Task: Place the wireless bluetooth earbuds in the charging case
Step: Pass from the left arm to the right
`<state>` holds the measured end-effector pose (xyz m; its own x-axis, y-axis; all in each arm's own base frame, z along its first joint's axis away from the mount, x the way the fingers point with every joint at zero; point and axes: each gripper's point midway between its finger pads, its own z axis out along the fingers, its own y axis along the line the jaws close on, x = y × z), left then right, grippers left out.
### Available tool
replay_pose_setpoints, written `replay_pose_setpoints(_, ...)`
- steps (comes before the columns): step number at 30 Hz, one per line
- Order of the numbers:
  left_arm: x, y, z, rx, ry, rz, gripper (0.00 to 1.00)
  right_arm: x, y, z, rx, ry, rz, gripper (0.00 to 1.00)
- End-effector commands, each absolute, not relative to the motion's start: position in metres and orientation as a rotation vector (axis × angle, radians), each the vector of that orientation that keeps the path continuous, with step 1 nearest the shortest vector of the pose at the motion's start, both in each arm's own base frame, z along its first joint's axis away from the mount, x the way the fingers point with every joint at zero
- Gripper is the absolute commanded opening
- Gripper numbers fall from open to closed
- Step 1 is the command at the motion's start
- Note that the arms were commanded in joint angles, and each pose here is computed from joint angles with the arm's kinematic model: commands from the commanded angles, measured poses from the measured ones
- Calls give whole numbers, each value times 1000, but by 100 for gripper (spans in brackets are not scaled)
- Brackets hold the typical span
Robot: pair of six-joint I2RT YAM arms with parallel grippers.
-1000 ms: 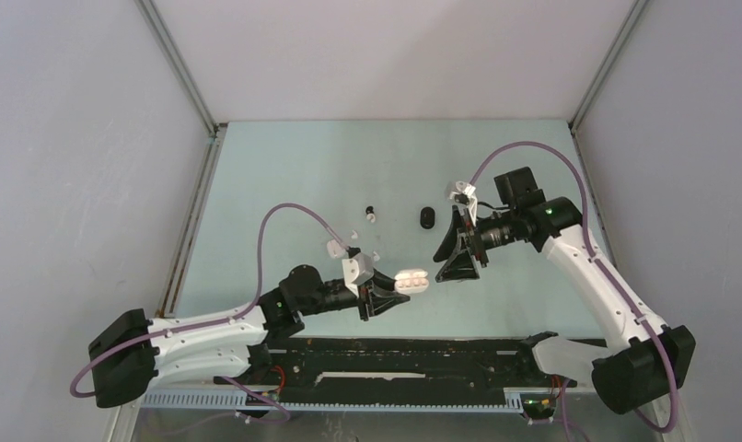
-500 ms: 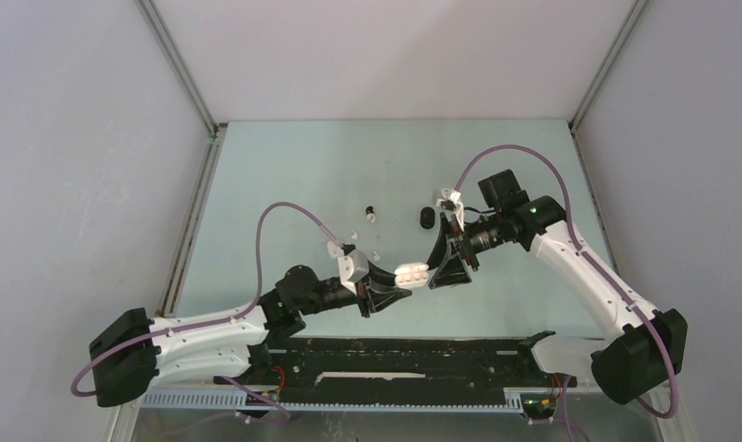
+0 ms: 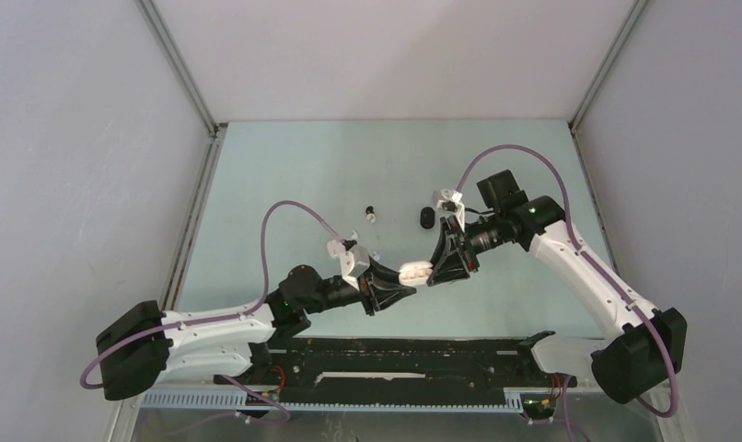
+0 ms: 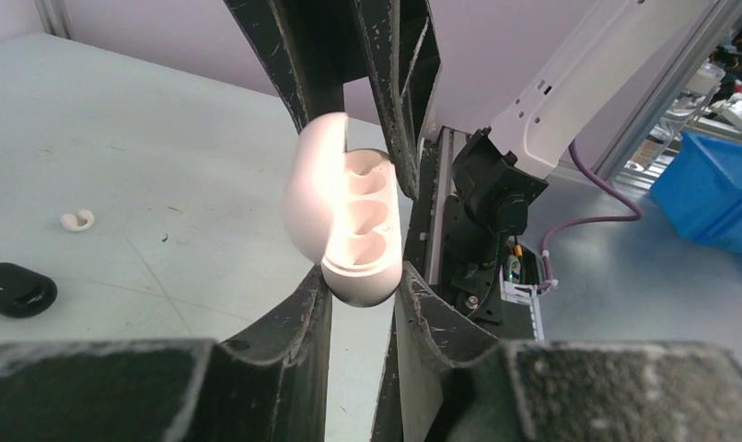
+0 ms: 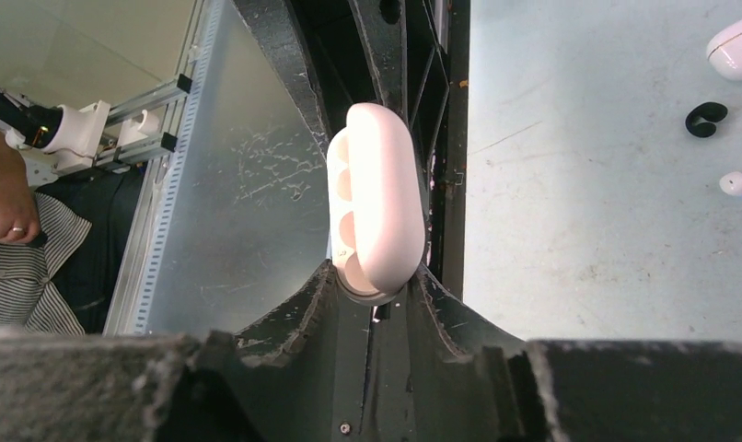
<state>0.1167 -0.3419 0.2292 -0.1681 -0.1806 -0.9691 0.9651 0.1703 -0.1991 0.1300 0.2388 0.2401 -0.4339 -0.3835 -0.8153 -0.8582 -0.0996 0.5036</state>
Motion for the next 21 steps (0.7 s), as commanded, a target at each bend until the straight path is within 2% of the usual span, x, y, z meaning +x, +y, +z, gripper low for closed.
replay_pose_setpoints(1, 120, -340, 246, 791, 1247, -1284, 0, 126, 241, 248, -1370, 1704, 1579, 27)
replay_pose_setpoints(6, 120, -341, 243, 790, 1261, -1290, 1, 126, 240, 247, -1374, 1703, 1572, 16)
replay_pose_setpoints(8, 119, -342, 242, 791, 1268, -1299, 6, 127, 240, 247, -1373, 1704, 1569, 9)
replay_pose_setpoints(11, 117, -345, 240, 801, 1277, -1316, 21, 128, 240, 246, -1375, 1711, 1557, 0)
replay_pose_setpoints(13, 116, -347, 240, 806, 1283, -1334, 33, 129, 240, 245, -1375, 1712, 1545, 0)
replay_pose_setpoints(16, 113, -351, 239, 805, 1305, -1366, 45, 129, 240, 245, -1381, 1715, 1531, 0)
replay_pose_setpoints(21, 112, -353, 239, 805, 1314, -1384, 49, 129, 240, 242, -1390, 1723, 1514, 0)
